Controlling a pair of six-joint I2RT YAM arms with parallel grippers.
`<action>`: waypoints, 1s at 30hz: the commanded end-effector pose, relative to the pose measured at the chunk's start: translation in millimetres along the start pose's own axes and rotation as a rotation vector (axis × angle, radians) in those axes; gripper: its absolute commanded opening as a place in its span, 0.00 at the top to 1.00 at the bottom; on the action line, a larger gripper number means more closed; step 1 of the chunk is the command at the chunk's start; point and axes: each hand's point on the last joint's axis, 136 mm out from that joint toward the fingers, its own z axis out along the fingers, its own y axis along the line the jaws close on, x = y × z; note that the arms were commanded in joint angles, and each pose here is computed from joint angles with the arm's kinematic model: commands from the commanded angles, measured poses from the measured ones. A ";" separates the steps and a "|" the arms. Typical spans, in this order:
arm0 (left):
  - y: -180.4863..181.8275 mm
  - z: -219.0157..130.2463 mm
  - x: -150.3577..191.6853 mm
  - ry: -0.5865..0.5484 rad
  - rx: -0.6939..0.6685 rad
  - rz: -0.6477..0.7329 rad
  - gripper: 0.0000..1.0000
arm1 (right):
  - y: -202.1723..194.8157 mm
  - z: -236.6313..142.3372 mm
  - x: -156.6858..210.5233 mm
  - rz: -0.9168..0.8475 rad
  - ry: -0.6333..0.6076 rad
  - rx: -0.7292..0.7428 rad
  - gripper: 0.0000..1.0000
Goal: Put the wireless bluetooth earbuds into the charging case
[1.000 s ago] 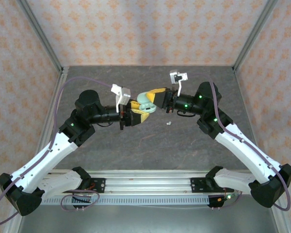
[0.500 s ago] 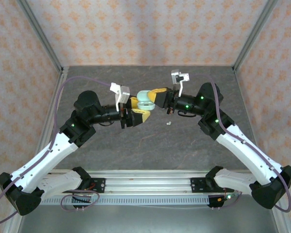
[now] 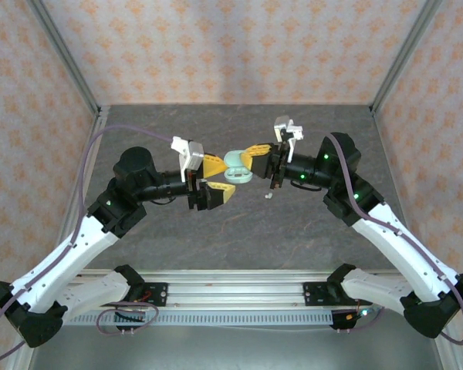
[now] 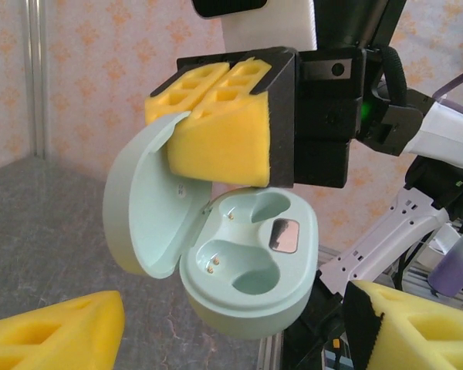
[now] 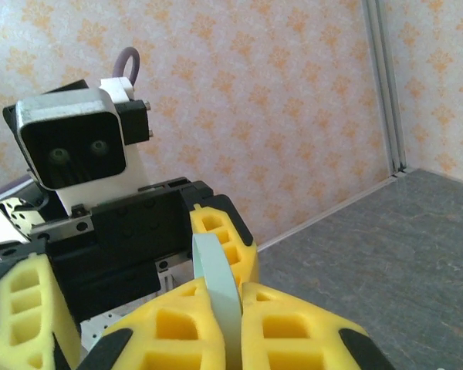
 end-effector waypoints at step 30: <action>-11.5 11.8 -24.0 -0.087 0.109 0.012 0.29 | 20.2 -4.9 -15.3 -0.052 -0.080 -0.082 0.90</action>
